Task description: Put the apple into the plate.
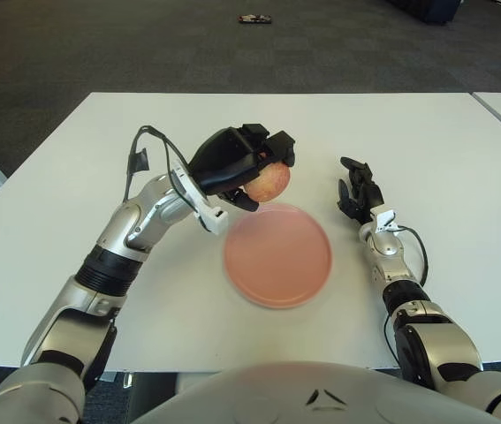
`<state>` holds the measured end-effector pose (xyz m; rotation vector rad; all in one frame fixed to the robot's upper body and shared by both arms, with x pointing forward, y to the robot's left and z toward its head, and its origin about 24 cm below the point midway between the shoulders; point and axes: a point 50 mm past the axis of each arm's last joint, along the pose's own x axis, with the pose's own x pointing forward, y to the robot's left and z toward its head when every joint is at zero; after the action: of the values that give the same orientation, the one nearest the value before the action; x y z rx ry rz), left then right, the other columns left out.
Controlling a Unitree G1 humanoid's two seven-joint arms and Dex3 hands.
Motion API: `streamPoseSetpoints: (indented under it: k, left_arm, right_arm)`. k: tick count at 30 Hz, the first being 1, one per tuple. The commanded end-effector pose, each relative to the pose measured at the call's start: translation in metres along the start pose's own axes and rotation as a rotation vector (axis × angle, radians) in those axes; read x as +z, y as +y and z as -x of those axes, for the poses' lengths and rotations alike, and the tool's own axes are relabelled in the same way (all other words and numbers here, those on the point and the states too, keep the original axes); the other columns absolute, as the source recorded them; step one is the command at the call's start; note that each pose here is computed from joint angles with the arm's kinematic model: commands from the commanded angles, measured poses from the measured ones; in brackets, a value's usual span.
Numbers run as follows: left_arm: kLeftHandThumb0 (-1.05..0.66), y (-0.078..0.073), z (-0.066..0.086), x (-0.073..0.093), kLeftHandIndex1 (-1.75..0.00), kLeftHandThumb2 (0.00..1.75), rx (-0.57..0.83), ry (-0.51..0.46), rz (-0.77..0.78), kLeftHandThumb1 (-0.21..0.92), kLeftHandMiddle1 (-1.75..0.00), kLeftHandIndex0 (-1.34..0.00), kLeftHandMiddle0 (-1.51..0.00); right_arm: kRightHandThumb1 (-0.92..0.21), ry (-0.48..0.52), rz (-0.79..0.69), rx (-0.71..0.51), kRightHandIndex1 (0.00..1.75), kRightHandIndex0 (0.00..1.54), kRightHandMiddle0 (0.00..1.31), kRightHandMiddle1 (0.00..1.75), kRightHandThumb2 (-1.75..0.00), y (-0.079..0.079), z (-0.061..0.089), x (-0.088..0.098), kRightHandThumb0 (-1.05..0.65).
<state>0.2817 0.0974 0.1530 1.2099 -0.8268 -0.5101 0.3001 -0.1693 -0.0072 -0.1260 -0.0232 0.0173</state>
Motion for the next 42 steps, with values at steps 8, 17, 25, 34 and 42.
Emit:
streamPoseSetpoints:
  k: [8, 17, 25, 34, 42]
  left_arm:
    - [-0.50, -0.011, 0.001, 0.000, -1.75, 1.40, -0.038, 0.013, 0.030, 0.24, -1.75, -0.67, -1.19]
    - [-0.49, -0.024, 0.002, 0.002, -1.75, 1.38, -0.054, 0.022, 0.069, 0.26, -1.75, -0.65, -1.18]
    - [-0.49, -0.034, 0.002, 0.002, -1.75, 1.38, -0.061, 0.026, 0.089, 0.26, -1.75, -0.65, -1.17]
    - [-0.49, -0.044, 0.006, 0.003, -1.75, 1.38, -0.109, 0.028, 0.127, 0.26, -1.75, -0.65, -1.17]
    - [-0.50, -0.053, 0.009, 0.004, -1.75, 1.39, -0.150, 0.036, 0.132, 0.26, -1.75, -0.66, -1.18]
  right_arm:
    - [-0.92, 0.126, -0.030, -0.007, 0.00, 0.26, 0.00, 0.58, -0.73, -0.002, 0.013, -0.023, -0.67]
    - [-0.92, 0.108, -0.009, -0.023, 0.00, 0.26, 0.00, 0.62, -0.74, -0.001, 0.013, -0.021, -0.68]
    - [-0.92, 0.108, -0.010, -0.023, 0.00, 0.26, 0.00, 0.64, -0.75, 0.000, 0.013, -0.021, -0.69]
    - [-0.92, 0.117, -0.018, -0.020, 0.00, 0.26, 0.00, 0.64, -0.75, -0.001, 0.012, -0.021, -0.68]
    - [-0.92, 0.111, -0.012, -0.019, 0.00, 0.26, 0.00, 0.64, -0.75, -0.002, 0.012, -0.021, -0.68]
